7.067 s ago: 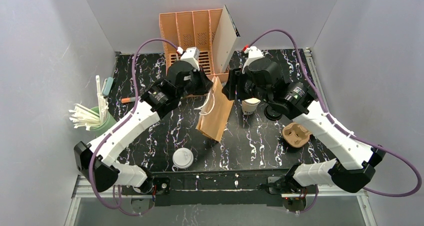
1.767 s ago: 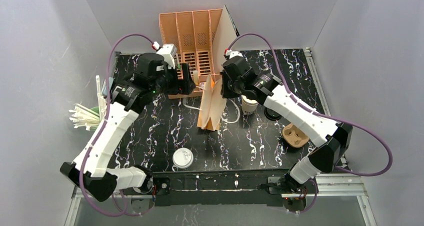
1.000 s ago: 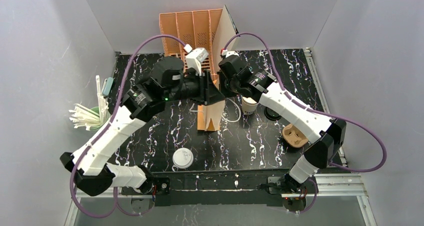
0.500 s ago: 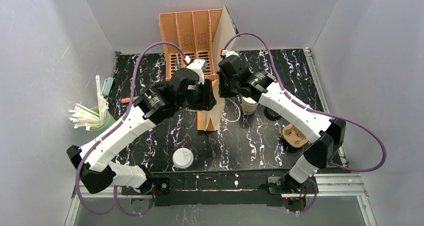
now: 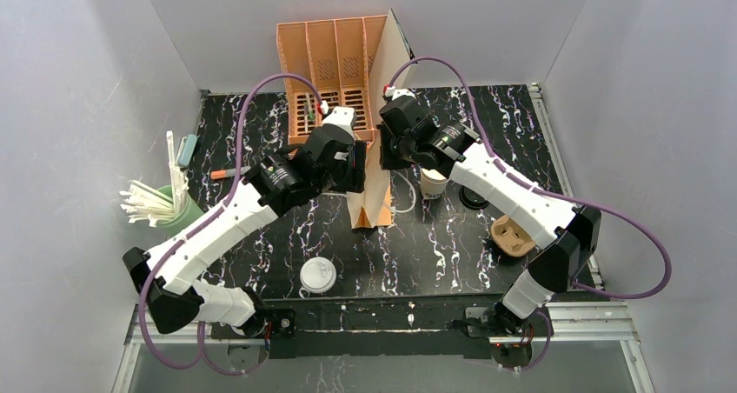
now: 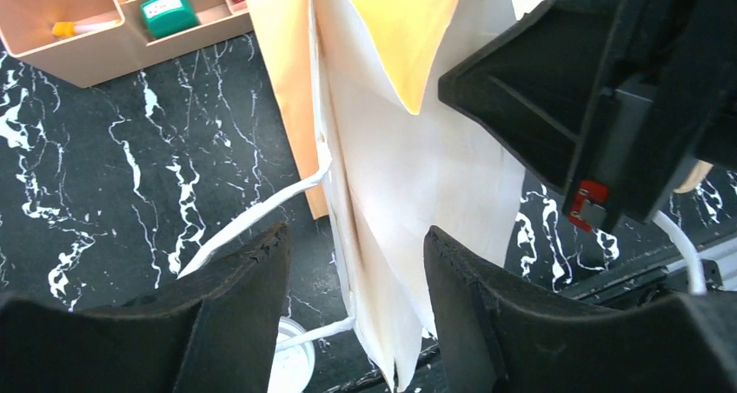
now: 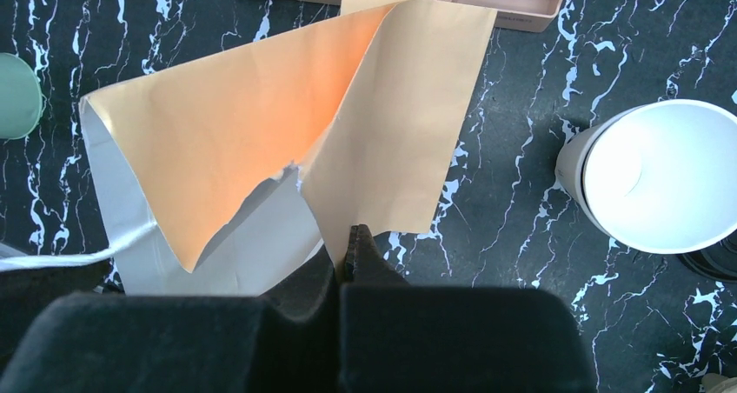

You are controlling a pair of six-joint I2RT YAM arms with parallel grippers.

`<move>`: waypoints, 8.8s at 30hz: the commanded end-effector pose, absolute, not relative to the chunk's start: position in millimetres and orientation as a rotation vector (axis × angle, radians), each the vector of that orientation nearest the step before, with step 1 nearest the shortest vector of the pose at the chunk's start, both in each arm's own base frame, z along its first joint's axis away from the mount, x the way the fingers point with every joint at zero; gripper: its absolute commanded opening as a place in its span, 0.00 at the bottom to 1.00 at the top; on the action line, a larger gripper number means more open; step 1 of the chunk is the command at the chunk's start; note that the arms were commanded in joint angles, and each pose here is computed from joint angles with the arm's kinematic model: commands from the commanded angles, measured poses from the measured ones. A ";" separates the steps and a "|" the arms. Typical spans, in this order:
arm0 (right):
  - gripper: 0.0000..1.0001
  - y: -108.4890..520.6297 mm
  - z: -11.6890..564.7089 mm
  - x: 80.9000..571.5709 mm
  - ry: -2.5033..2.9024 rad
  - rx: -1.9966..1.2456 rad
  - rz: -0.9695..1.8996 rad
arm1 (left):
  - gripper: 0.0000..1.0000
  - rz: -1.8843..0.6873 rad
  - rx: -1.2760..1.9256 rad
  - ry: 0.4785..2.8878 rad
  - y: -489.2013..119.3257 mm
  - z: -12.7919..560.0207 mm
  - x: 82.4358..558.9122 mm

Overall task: Pack the takeout coffee
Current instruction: Open the takeout bag at the center of the board.

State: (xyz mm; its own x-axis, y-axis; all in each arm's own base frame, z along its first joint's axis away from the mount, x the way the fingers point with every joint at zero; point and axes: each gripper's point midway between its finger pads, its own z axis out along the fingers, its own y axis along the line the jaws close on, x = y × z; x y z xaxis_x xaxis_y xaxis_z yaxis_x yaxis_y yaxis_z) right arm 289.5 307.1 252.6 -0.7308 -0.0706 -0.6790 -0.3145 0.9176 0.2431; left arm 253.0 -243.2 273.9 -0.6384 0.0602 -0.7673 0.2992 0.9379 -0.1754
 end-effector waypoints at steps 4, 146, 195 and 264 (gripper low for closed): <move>0.01 306.3 274.0 290.1 2.309 -0.259 0.487 | 0.58 -0.224 0.241 2.245 -229.6 261.7 261.9; 0.01 330.5 243.5 257.3 1.816 -0.509 0.394 | 0.00 -0.476 0.181 2.145 -259.9 344.5 296.2; 0.01 320.2 277.0 270.2 1.687 -0.178 0.673 | 0.00 -0.750 0.223 2.084 -279.6 370.2 278.8; 0.01 283.0 176.3 310.3 2.260 -0.088 0.195 | 0.00 -0.934 0.375 1.933 -279.1 452.4 240.0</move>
